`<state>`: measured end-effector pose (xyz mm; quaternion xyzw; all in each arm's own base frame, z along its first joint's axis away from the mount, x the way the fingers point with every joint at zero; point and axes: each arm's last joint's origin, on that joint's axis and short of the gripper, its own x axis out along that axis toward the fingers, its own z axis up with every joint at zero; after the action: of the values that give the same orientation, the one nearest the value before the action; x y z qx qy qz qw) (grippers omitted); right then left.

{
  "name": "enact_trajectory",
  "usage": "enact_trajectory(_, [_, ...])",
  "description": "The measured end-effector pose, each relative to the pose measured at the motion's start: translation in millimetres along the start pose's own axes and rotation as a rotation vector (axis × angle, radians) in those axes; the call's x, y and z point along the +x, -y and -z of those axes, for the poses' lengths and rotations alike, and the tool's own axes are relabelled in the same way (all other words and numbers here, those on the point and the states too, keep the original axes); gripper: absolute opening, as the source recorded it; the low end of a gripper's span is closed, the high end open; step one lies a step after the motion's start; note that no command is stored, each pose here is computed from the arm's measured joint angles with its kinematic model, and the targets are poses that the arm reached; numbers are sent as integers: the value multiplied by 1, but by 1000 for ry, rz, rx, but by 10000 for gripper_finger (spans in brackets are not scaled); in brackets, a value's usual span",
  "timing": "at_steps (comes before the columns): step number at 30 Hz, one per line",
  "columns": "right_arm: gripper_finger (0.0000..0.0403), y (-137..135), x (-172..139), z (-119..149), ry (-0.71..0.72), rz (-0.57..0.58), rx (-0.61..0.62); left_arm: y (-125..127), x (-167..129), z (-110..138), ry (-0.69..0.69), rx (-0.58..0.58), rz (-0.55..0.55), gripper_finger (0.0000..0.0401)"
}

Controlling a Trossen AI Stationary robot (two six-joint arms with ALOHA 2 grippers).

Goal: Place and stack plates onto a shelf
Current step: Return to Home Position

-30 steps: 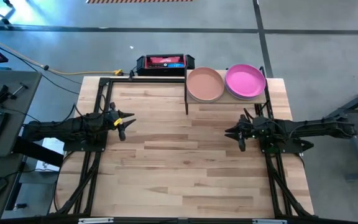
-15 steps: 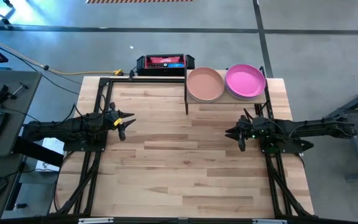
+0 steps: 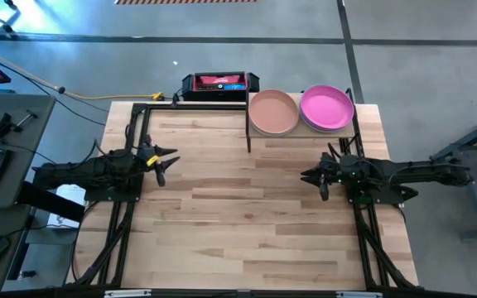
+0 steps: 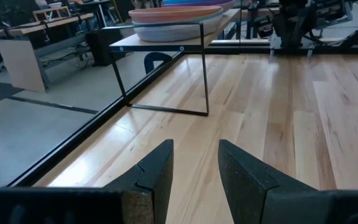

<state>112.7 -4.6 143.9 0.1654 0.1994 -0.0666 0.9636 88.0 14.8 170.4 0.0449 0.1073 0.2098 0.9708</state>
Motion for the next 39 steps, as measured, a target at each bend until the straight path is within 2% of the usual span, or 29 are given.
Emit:
enact_trajectory(17, [81, -5, -30, -18, 324, -114, 11, -1, -2, -1, 24, -10, -2, 115])
enact_trajectory(39, [81, -5, -30, -17, 320, -113, 11, -1, -2, -1, 22, -9, -2, 115])
